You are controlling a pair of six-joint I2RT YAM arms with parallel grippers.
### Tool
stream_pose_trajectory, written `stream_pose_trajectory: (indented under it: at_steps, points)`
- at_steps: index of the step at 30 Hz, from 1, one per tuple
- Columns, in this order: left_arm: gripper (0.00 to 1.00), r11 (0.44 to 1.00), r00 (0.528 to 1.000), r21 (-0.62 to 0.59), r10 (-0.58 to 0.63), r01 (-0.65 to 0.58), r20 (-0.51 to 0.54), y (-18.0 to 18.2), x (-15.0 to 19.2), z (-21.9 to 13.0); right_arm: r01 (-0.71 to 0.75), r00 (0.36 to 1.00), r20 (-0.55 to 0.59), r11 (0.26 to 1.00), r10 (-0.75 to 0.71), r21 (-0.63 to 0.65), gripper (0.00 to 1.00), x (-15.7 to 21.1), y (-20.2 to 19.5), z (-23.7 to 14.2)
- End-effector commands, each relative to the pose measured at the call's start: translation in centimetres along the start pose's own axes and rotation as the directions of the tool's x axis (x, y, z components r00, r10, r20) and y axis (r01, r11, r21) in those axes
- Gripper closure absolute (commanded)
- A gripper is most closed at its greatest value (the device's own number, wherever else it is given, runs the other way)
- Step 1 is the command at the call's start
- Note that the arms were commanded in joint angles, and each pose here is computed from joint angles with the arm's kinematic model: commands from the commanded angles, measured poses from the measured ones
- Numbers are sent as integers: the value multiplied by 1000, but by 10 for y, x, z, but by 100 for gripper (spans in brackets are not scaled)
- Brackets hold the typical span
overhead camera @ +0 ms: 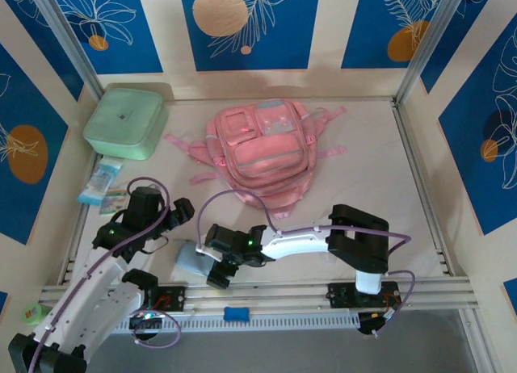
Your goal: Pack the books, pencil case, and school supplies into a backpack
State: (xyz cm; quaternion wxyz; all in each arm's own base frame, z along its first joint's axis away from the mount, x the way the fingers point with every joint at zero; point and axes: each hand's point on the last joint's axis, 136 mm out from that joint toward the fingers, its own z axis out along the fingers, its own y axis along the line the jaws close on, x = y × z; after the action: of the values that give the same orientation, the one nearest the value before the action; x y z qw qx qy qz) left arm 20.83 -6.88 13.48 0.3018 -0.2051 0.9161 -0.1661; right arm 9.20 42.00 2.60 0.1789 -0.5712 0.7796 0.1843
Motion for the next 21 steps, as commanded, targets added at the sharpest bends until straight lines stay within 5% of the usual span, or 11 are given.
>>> stream_pose_trajectory:
  at_steps: [1,7,21]
  points:
    - [1,999,1000,-30,-14,15,14,8,0,-3,37,999,-11,998,-36,53,1,-4,-6,6]
    - [1,1000,1000,-21,-16,16,8,5,0,0,31,999,-29,994,-28,109,2,-1,-19,9]
    - [1,1000,1000,6,-22,22,13,0,-1,2,-20,999,-31,992,24,121,24,3,-28,7]
